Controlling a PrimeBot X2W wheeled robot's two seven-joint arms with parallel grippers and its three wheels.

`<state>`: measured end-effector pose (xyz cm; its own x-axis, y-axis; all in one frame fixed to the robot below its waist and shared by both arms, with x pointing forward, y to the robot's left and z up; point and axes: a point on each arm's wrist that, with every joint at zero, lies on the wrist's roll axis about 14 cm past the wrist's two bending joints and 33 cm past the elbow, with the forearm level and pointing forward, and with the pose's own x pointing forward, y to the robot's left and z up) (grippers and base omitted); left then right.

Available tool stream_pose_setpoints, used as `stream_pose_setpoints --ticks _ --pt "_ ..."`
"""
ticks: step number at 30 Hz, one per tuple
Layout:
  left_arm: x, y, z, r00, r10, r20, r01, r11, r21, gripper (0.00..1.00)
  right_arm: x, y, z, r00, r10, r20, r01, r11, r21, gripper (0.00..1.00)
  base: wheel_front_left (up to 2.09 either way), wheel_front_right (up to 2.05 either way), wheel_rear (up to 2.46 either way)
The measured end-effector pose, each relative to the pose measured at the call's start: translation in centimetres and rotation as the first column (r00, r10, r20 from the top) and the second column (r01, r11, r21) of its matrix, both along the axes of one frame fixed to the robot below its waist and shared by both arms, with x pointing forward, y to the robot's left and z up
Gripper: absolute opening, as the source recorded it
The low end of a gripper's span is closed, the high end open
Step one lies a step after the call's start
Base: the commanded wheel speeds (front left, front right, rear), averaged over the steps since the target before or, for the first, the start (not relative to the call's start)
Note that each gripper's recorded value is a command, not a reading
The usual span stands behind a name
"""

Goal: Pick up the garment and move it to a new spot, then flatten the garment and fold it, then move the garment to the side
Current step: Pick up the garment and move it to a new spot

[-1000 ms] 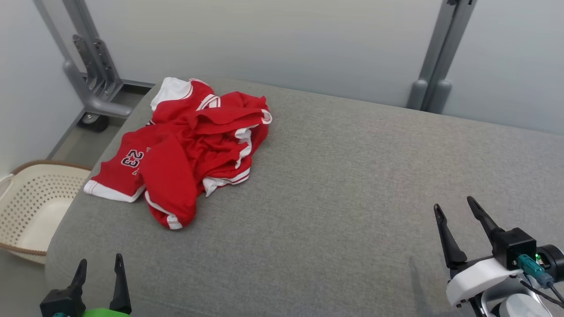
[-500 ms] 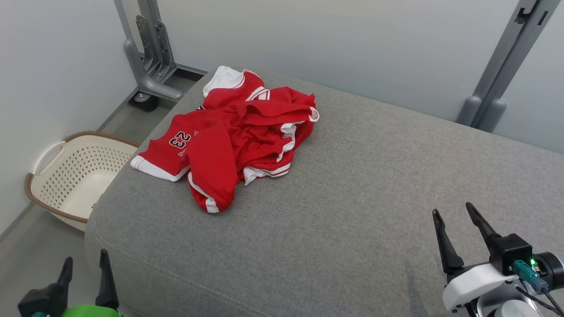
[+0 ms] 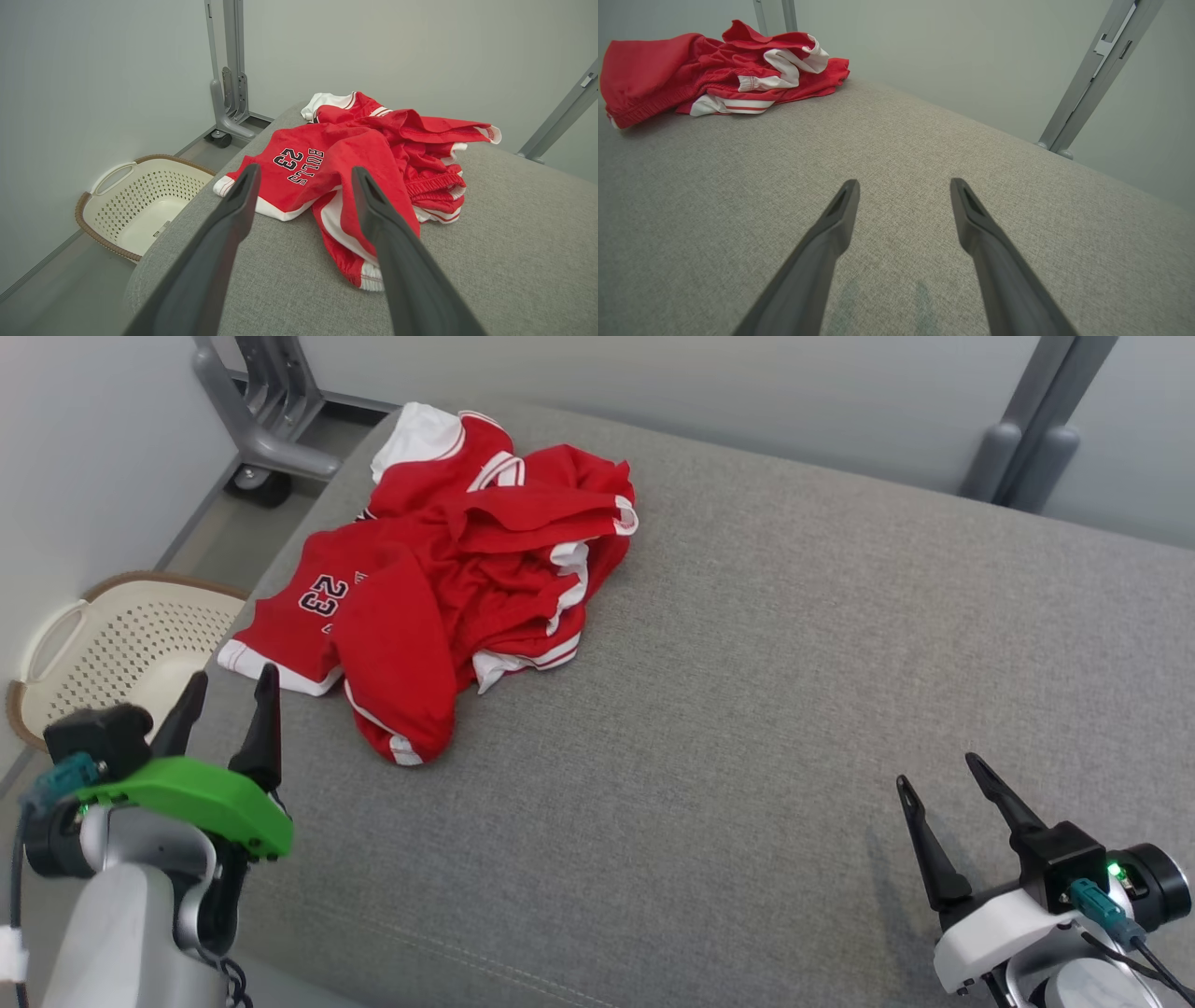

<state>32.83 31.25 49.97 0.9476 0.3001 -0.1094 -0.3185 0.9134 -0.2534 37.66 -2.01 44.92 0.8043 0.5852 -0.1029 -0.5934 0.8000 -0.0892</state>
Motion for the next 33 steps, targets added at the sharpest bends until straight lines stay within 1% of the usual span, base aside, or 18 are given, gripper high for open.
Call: stream_pose_setpoints --ticks 4,7,10,12,14,16,19,22,23,24,27,30,33 --pt "3.2 -0.4 0.0 0.999 -0.038 -0.026 0.036 0.997 -0.063 1.0 0.5 -0.3 -0.9 1.0 -0.012 -0.021 0.012 1.0 0.003 1.0 0.0 0.0 0.0" --pt "4.7 -1.2 -1.3 0.994 -0.073 -0.077 0.063 0.99 -0.123 1.0 1.5 -0.5 -1.0 1.0 -0.02 -0.016 0.021 1.0 0.012 1.0 0.0 0.0 0.0" --pt "5.9 -1.4 -3.0 0.988 -0.087 -0.125 0.063 0.98 -0.189 1.0 2.8 -1.1 -1.0 0.999 -0.038 -0.004 0.038 0.999 0.014 1.0 0.0 0.0 0.0" --pt "6.4 -1.6 -3.3 0.986 -0.095 -0.136 0.067 0.978 -0.2 1.0 3.3 -1.5 -1.1 0.999 -0.046 0.001 0.046 0.999 0.011 1.0 0.0 0.0 0.0" --pt "8.1 -2.2 -4.2 0.978 -0.123 -0.166 0.082 0.968 -0.235 1.0 4.6 -2.4 -1.2 0.997 -0.075 0.012 0.075 0.997 0.009 1.0 0.0 0.0 0.0" --pt "8.6 -2.4 -4.7 0.974 -0.133 -0.181 0.086 0.965 -0.247 1.0 5.0 -2.7 -1.3 0.996 -0.083 0.013 0.083 0.996 0.011 1.0 0.0 0.0 0.0" --pt "9.5 -3.0 -7.0 0.952 -0.164 -0.257 0.089 0.955 -0.281 1.0 6.3 -3.6 -1.6 0.993 -0.115 0.018 0.114 0.993 0.013 1.0 0.0 0.0 0.0" --pt "9.7 -3.4 -9.4 0.93 -0.178 -0.322 0.081 0.953 -0.293 1.0 7.5 -4.4 -2.2 0.99 -0.139 0.018 0.138 0.99 0.007 1.0 0.0 0.0 0.0" --pt "9.8 -3.6 -10.1 0.919 -0.189 -0.347 0.083 0.951 -0.297 0.35 7.8 -4.6 -2.4 0.989 -0.146 0.017 0.145 0.989 0.007 1.0 0.0 0.0 0.0" --pt "9.8 -3.9 -10.9 0.907 -0.201 -0.37 0.087 0.949 -0.303 0.0 8.0 -4.9 -2.6 0.987 -0.158 0.015 0.158 0.987 0.005 1.0 0.0 0.0 0.0" --pt "10.3 -4.8 -12.0 0.888 -0.232 -0.397 0.112 0.946 -0.304 0.0 8.2 -5.6 -3.5 0.984 -0.179 -0.002 0.179 0.984 -0.005 1.0 0.0 0.0 0.0" --pt "11.6 -5.3 -11.4 0.887 -0.258 -0.384 0.157 0.948 -0.276 0.0 8.3 -6.5 -3.9 0.978 -0.209 -0.012 0.209 0.978 -0.014 1.0 0.0 0.0 0.0" --pt "12.6 -5.1 -9.8 0.896 -0.263 -0.356 0.186 0.954 -0.236 0.0 8.5 -6.9 -4.0 0.974 -0.226 -0.013 0.226 0.974 -0.02 1.0 0.0 0.0 0.0"
